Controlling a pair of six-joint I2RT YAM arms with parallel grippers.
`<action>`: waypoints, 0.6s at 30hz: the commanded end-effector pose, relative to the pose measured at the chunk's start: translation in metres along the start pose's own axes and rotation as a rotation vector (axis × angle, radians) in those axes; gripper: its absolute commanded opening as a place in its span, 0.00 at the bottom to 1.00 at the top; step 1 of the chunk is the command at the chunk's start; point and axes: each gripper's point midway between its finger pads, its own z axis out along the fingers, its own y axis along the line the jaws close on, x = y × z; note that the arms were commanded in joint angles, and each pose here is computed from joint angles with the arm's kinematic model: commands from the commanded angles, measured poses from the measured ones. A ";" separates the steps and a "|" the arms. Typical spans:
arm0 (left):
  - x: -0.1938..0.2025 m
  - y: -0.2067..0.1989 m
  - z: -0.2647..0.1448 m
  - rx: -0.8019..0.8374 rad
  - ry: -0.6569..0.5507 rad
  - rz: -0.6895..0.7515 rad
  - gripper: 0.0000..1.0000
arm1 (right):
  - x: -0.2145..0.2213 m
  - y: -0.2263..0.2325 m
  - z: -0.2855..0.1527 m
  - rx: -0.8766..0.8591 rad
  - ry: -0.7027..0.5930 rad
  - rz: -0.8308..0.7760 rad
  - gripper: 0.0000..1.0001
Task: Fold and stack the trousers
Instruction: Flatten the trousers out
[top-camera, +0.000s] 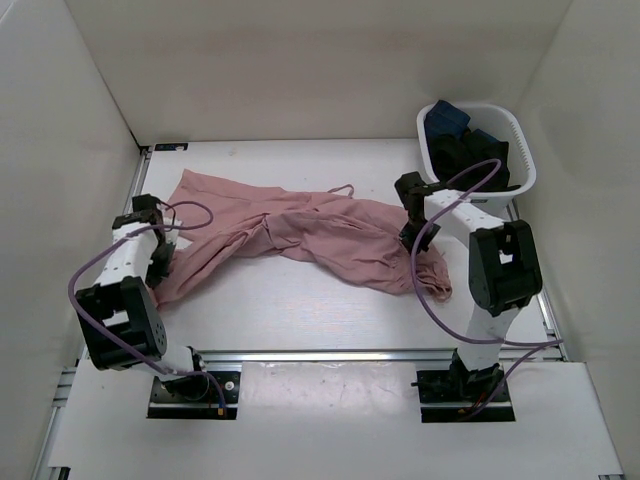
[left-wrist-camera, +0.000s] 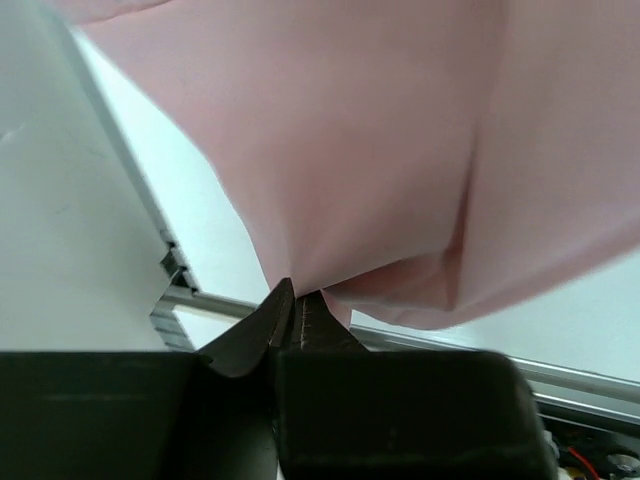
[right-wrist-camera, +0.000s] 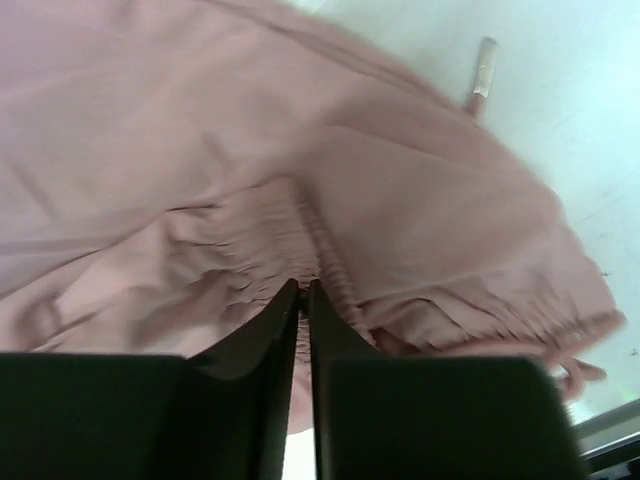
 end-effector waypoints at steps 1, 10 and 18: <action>-0.004 0.043 -0.024 -0.113 -0.063 -0.060 0.14 | -0.022 -0.013 -0.027 0.036 -0.148 0.016 0.05; 0.013 0.088 -0.036 -0.101 -0.067 -0.151 0.17 | -0.025 -0.089 -0.103 0.036 -0.378 -0.035 0.00; 0.071 0.047 -0.004 0.013 0.077 -0.112 0.64 | 0.024 -0.140 -0.098 -0.059 -0.357 -0.010 0.00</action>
